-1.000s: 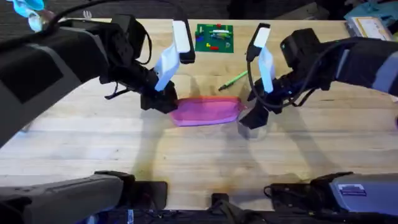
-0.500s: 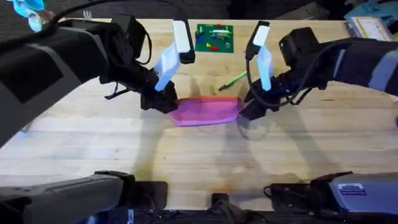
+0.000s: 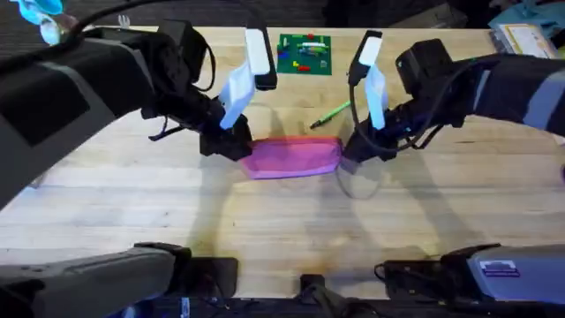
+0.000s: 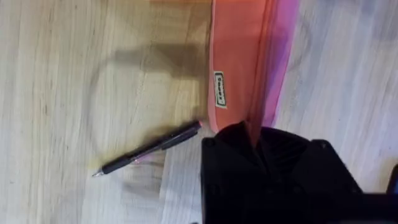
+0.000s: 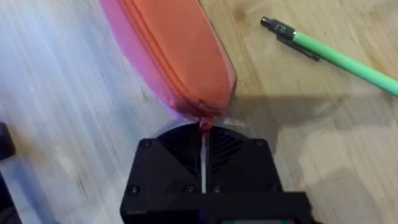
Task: Unzip the bag, pick up the pens from the table one at a time and place them inside, then zip the bag closed.
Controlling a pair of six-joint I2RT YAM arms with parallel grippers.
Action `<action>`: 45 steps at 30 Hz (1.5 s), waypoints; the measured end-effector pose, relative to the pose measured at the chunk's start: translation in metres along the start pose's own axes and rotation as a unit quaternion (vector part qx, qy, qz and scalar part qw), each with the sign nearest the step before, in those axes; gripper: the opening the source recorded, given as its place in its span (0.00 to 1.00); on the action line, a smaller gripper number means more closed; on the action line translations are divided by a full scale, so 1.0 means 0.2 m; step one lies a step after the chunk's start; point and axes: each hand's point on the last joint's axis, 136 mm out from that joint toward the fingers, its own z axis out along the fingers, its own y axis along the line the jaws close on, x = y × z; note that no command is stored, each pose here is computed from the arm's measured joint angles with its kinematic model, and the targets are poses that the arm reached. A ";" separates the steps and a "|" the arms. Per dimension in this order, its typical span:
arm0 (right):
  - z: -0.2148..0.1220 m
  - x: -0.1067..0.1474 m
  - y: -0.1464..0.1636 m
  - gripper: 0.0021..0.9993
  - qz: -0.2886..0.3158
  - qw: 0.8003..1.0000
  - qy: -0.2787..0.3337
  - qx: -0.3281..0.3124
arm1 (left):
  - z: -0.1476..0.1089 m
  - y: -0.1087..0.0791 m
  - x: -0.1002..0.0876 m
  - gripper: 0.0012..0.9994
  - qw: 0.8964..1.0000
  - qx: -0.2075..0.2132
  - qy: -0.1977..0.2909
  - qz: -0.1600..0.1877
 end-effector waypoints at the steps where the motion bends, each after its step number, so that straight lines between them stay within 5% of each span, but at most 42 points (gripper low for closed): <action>1: 0.00 0.00 0.00 0.03 0.001 1.000 0.001 -0.001 | 0.00 0.00 0.00 0.04 1.000 0.000 0.000 0.000; 21: -0.27 -0.16 0.05 0.03 -0.039 0.997 -0.043 0.049 | 0.00 0.00 0.00 0.04 1.000 -0.001 0.002 0.000; 36: -0.29 -0.18 0.05 0.03 -0.043 0.996 -0.048 0.053 | 0.00 0.00 0.00 0.04 1.000 -0.001 0.002 0.000; 45: -0.34 -0.35 0.08 0.03 -0.091 0.991 -0.074 0.065 | 0.00 0.00 0.00 0.04 1.000 0.000 0.002 0.000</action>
